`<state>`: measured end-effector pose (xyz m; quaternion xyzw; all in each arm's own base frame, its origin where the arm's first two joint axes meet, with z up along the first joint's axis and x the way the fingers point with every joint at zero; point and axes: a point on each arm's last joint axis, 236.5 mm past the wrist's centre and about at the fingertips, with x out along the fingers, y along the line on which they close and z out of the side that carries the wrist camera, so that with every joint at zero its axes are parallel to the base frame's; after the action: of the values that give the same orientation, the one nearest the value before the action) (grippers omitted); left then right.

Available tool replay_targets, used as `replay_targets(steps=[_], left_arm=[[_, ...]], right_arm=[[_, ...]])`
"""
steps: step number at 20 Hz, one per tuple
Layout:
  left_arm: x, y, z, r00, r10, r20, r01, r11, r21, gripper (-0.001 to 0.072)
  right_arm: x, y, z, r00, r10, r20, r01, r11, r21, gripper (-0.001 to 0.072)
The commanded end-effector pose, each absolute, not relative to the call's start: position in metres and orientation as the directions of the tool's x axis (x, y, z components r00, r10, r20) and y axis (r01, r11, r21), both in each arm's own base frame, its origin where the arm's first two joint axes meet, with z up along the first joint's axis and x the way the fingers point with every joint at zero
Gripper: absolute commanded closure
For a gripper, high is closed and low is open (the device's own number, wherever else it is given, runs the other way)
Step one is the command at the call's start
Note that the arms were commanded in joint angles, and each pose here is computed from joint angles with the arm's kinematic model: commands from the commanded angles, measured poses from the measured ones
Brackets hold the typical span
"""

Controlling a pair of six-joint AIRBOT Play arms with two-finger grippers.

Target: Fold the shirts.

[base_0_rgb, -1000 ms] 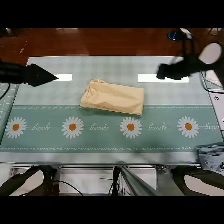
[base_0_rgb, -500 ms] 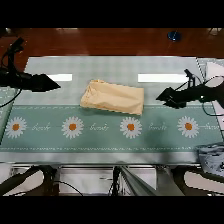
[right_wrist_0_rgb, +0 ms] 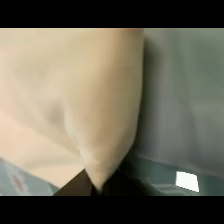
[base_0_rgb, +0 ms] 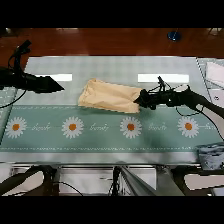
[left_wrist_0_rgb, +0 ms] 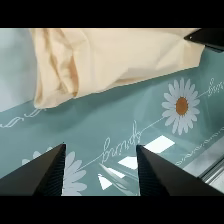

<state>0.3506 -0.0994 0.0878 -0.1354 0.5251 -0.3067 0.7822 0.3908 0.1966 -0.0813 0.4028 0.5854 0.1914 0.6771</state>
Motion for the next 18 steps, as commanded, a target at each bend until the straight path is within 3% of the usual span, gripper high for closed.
replay_targets(steps=[1, 5, 8, 10, 12, 15, 18], left_arm=[[0.349, -0.101, 0.087, 0.253, -0.624, -0.739, 0.342, 0.773, -0.535, 0.0181], [0.349, -0.101, 0.087, 0.254, -0.624, -0.739, 0.342, 0.773, -0.535, 0.0181], [0.349, -0.101, 0.087, 0.254, -0.624, -0.739, 0.342, 0.773, -0.534, 0.0181], [0.349, -0.101, 0.087, 0.254, -0.624, -0.739, 0.342, 0.773, -0.535, 0.0181], [0.349, -0.101, 0.087, 0.254, -0.624, -0.739, 0.342, 0.773, -0.535, 0.0181], [0.349, -0.103, 0.087, 0.25, -0.626, -0.739, 0.347, 0.77, -0.535, 0.0181], [0.349, -0.104, 0.087, 0.248, -0.626, -0.739, 0.357, 0.769, -0.531, 0.0182]], right_arm=[[0.399, 0.214, -0.02, 0.246, 0.831, -0.499, 0.07, 0.498, 0.864, 0.0697], [0.39, 0.174, 0.123, 0.33, 0.867, -0.374, -0.16, 0.442, 0.883, 0.0697], [0.359, 0.098, 0.191, 0.49, 0.718, -0.495, -0.112, 0.614, 0.781, 0.0697], [0.325, 0.036, 0.207, 0.575, 0.52, -0.632, 0.031, 0.758, 0.652, 0.0697], [0.276, -0.029, 0.208, 0.585, 0.272, -0.764, 0.229, 0.848, 0.477, 0.0697], [0.193, -0.112, 0.191, 0.411, -0.046, -0.911, 0.556, 0.804, 0.21, 0.0698], [0.151, -0.152, 0.181, 0.283, -0.155, -0.946, 0.727, 0.678, 0.107, 0.0698]])
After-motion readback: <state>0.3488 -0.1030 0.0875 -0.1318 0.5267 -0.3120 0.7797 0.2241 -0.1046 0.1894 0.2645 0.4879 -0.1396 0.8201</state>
